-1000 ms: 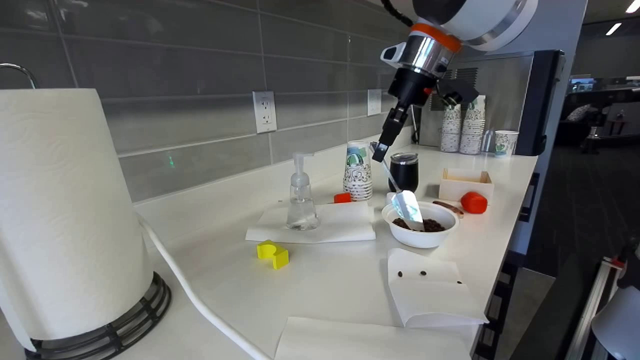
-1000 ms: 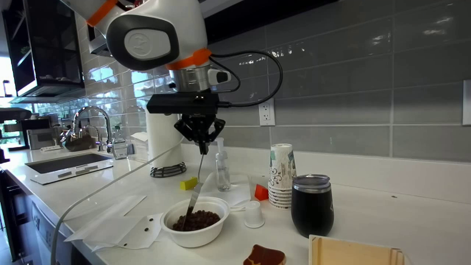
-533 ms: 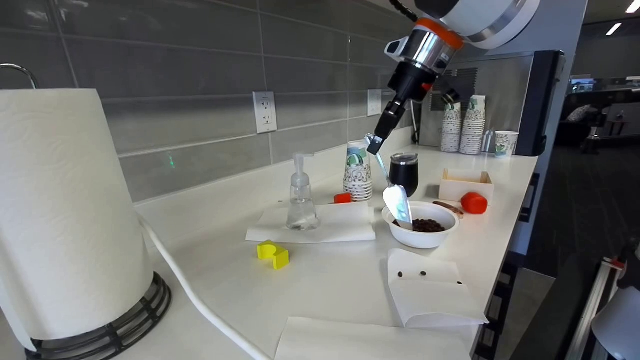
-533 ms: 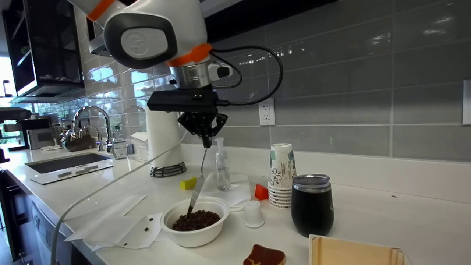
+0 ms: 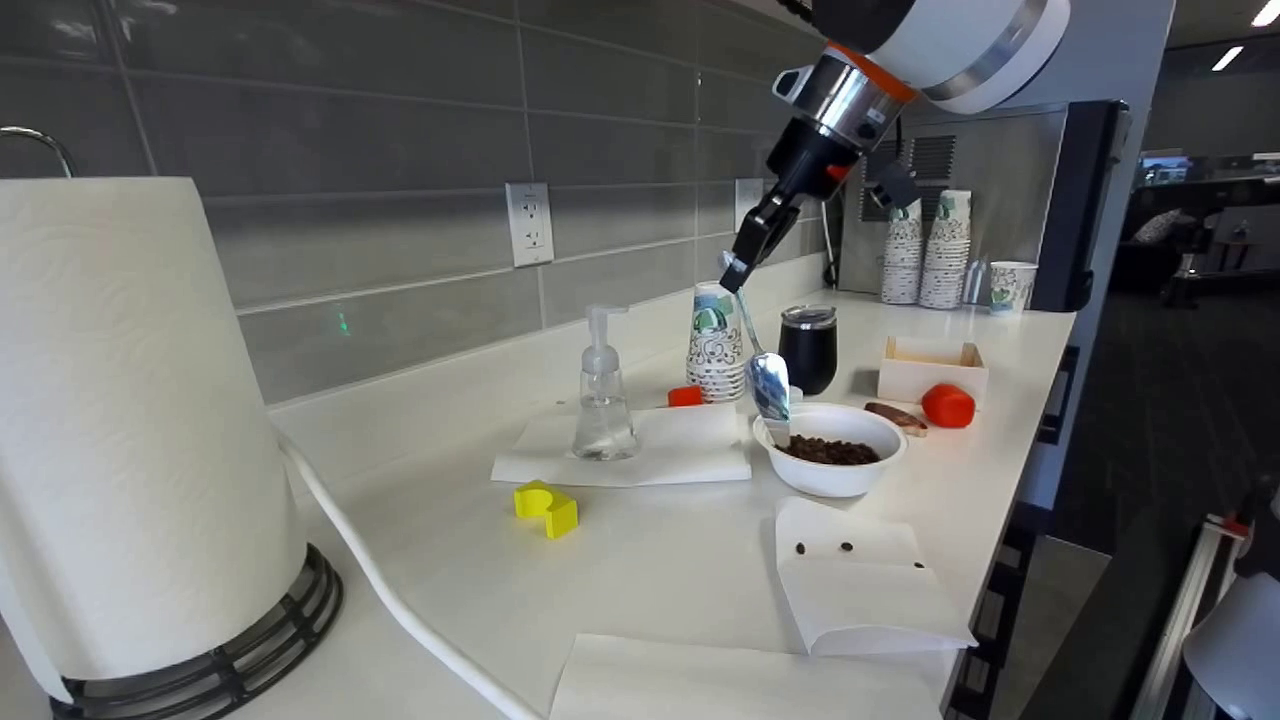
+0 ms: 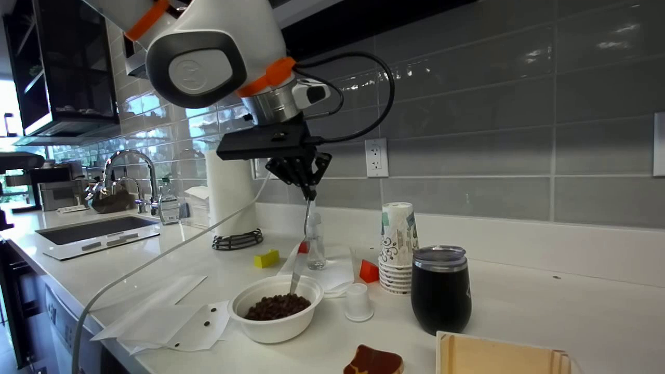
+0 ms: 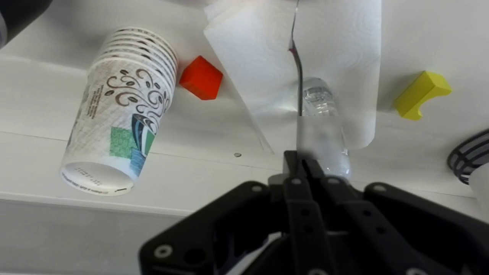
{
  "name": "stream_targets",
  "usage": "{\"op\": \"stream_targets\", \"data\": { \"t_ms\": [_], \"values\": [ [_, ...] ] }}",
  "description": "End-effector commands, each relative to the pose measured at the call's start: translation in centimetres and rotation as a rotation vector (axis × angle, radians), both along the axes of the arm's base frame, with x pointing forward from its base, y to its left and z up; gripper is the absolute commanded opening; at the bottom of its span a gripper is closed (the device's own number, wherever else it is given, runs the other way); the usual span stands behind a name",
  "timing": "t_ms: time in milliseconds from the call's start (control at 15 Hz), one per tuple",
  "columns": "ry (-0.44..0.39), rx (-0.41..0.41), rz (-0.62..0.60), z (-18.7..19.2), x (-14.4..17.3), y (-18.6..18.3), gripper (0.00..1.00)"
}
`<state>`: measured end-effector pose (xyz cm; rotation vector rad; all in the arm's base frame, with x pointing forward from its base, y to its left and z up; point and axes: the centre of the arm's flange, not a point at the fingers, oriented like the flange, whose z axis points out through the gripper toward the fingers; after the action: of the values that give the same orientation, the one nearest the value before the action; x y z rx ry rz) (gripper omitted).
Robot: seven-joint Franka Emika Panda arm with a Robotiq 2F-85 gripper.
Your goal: Use the spatula to stir the contents in the bowl
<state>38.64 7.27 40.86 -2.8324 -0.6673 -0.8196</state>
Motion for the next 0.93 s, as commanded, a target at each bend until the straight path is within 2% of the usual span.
{"op": "stream_targets", "data": {
  "t_ms": [0,267,467,867],
  "values": [
    [-0.024,-0.044,-0.058,-1.6,-1.6,-0.2,0.01],
    [-0.019,-0.096,-0.066,-2.3,-2.2,-0.8,0.01],
    [0.013,-0.115,-0.022,-2.4,-2.6,-1.2,0.01],
    [0.137,-0.065,0.157,-2.6,-2.4,-0.9,0.01]
  ]
}}
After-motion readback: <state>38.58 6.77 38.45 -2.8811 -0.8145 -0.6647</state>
